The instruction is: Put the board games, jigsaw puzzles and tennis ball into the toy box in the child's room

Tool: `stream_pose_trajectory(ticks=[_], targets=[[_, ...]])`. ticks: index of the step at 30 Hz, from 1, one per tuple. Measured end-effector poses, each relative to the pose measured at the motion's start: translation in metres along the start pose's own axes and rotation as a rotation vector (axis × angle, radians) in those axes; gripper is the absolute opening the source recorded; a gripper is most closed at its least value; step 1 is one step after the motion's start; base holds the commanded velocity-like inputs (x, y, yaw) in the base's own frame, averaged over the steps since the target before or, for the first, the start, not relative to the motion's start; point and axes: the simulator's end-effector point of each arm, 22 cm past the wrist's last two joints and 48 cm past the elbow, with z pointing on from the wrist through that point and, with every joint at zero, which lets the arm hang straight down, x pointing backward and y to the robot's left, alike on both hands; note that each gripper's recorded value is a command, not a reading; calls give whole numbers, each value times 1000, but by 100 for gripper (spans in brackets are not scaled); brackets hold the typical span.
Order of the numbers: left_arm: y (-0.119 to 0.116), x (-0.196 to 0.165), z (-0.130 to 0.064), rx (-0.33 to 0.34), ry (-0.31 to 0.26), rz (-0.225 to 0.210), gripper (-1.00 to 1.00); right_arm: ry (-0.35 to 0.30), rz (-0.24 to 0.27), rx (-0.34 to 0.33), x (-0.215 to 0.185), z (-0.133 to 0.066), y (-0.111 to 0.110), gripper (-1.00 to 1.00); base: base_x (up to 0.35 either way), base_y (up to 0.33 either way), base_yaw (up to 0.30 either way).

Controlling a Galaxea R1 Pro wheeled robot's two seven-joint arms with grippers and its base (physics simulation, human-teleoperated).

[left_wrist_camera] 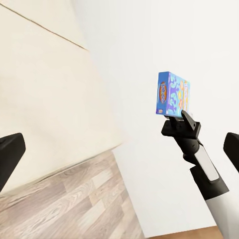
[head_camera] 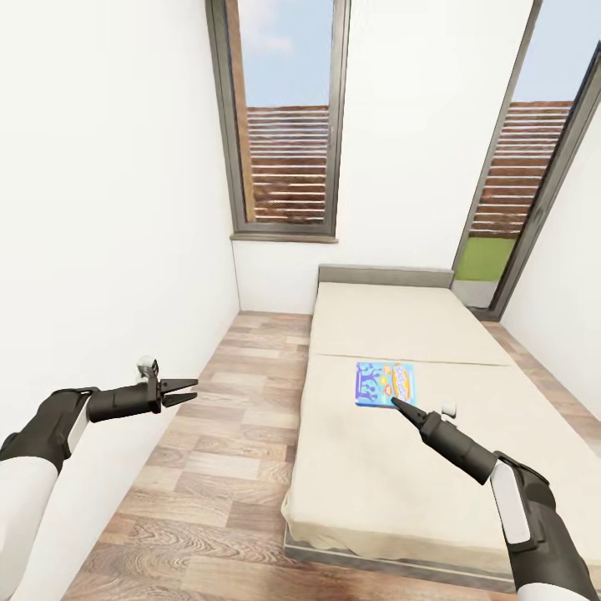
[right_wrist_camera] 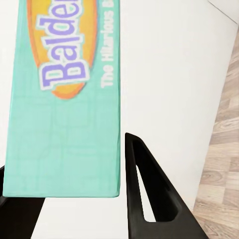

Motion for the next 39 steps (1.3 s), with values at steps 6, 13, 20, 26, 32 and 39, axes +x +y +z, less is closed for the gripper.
stream_pose_trajectory(ticks=[6,13,20,26,32,39], targets=[[-7,-2,-2,0,0,-1,100,-1,1,1,-3,-1,6,-100,0,0,0],[-14,-5,-4,0,0,1,100,-2,2,0,-7,-2,14,-100,0,0,0],[-21,-8,-5,0,0,1,100,-3,1,2,-10,-4,21,-100,0,0,0],[-28,-10,-7,0,0,1,100,-3,2,2,-12,-5,26,-100,0,0,0],[-33,-11,-9,0,0,0,100,-3,1,2,-15,-6,32,-100,0,0,0],[-40,-13,-11,0,0,0,100,-3,3,3,-16,-7,38,-100,0,0,0]])
